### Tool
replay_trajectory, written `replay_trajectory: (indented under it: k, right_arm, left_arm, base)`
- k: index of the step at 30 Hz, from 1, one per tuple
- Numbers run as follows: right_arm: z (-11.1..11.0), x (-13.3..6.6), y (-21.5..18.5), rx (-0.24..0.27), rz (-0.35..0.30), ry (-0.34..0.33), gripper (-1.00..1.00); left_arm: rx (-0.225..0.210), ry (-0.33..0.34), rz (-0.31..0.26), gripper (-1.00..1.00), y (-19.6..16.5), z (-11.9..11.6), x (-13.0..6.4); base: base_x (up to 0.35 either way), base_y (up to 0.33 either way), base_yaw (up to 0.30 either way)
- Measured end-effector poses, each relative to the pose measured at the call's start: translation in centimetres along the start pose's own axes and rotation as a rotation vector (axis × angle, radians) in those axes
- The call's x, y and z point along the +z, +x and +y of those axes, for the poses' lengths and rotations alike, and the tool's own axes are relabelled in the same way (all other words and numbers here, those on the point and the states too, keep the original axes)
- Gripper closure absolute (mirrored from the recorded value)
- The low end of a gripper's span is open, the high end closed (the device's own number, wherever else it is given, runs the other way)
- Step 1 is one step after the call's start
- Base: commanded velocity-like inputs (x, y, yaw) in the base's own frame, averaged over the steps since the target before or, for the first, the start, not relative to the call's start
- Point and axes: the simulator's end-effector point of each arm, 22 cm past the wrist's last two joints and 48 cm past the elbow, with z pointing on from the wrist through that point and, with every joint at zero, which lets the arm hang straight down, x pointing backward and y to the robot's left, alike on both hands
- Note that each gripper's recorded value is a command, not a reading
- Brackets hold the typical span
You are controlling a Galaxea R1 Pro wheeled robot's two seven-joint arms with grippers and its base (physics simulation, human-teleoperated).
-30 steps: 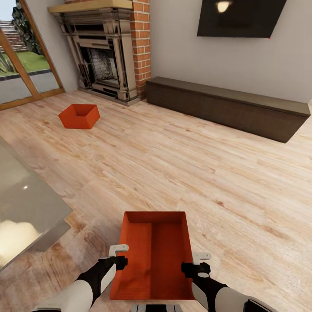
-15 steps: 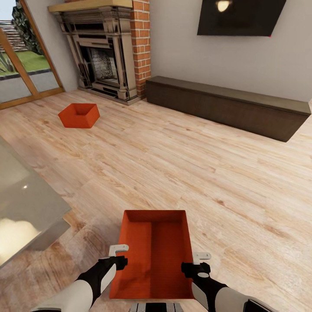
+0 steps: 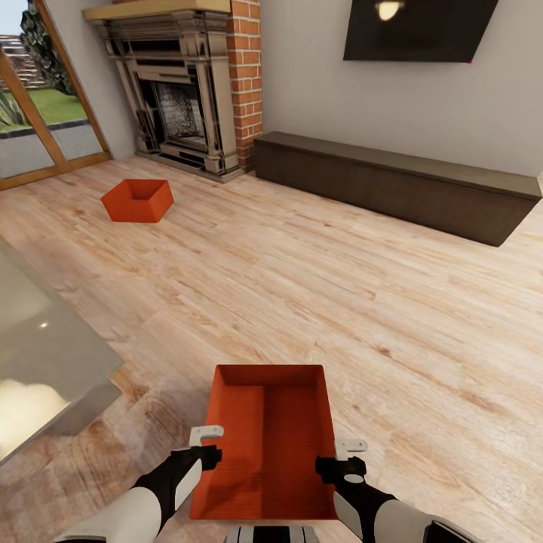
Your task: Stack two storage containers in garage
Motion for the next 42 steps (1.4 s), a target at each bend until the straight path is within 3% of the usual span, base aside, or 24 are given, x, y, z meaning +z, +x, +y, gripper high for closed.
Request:
replay_trajectory:
  k: [13,42]
  right_arm:
    - [0.3,2.3,1.9,0.0,0.0,-0.001,-1.0]
    - [0.2,2.3,2.0,0.0,0.004,0.0,-1.0]
  left_arm:
    - [0.0,0.0,0.0,-1.0,1.5,0.0,2.6]
    - [0.007,-0.003,0.002,-1.0,1.6,0.2,2.6]
  base:
    - [0.0,0.0,0.0]
    - [0.0,0.0,0.0]
